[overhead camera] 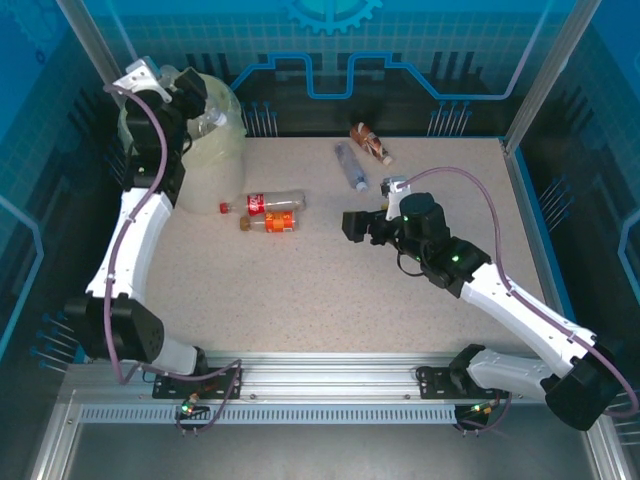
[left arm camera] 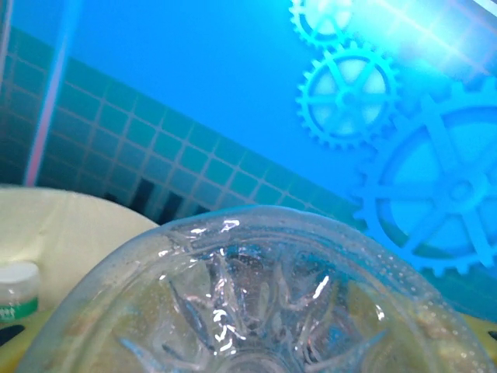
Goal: Put the plastic bottles in the bin
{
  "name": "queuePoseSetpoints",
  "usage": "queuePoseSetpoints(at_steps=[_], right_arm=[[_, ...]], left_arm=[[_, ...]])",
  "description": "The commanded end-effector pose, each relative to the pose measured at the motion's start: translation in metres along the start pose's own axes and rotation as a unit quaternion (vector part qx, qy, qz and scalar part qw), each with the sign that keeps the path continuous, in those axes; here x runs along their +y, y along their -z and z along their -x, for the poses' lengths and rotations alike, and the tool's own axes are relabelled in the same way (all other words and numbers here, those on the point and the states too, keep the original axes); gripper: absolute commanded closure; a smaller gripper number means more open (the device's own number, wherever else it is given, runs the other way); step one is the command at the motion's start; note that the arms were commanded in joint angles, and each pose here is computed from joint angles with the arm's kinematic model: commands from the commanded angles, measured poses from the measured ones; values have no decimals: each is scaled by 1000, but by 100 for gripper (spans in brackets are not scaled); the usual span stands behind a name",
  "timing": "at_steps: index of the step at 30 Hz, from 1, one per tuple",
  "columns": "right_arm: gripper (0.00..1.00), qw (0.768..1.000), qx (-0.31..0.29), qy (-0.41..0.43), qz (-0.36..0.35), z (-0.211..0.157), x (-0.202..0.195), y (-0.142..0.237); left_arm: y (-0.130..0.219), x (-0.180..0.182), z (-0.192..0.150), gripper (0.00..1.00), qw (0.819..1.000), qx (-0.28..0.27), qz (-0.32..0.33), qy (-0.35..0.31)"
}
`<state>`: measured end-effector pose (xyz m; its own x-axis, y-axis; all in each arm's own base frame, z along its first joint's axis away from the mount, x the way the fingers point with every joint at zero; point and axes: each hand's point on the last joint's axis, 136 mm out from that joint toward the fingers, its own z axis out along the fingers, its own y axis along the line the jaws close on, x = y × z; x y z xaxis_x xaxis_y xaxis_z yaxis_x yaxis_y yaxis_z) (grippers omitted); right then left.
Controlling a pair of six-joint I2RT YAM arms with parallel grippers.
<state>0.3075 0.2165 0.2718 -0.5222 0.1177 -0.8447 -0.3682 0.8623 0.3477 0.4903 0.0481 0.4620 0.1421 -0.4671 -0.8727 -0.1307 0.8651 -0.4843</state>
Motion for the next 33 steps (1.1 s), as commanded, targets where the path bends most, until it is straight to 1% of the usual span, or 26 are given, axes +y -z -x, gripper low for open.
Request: queuePoseSetpoints(at_steps=[1, 4, 9, 12, 17, 20, 21, 22, 23, 26, 30, 33], right_arm=[[0, 1000, -6, 2, -15, 2, -8, 5], [0, 1000, -5, 8, -16, 3, -8, 5], [0, 1000, 0, 18, -11, 4, -6, 6], [0, 1000, 5, 19, -17, 3, -8, 6], [0, 1000, 11, 20, -17, -1, -9, 6], [0, 1000, 14, 16, -21, -3, -10, 6], [0, 1000, 13, 12, -26, -3, -12, 6], [0, 999, 12, 7, -33, -3, -15, 6], [0, 999, 11, 3, -39, -3, -17, 7], [0, 999, 9, -6, -50, -3, -21, 7], [0, 998, 9, -13, -60, -4, -26, 6], [0, 998, 6, -16, -61, -4, -27, 6]], left_arm=[[-19, 16, 20, 42, 999, -24, 18, -10], [-36, 23, 9, 41, 1000, 6, 12, -11], [-54, 37, -9, 41, 999, 31, -1, -22], [-64, 40, -28, 41, 997, 67, -26, -34], [-72, 23, -64, 37, 983, 139, -100, -63], [-76, 17, -79, 33, 973, 180, -126, -70], [-77, 17, -81, 29, 972, 185, -125, -71], [-78, 18, -79, 22, 973, 185, -119, -71], [-79, 20, -76, 17, 974, 184, -108, -71], [-79, 22, -64, 10, 978, 178, -85, -64], [-75, 30, -51, 2, 983, 175, -38, -37], [-69, 34, -45, 1, 985, 174, -13, -16]])
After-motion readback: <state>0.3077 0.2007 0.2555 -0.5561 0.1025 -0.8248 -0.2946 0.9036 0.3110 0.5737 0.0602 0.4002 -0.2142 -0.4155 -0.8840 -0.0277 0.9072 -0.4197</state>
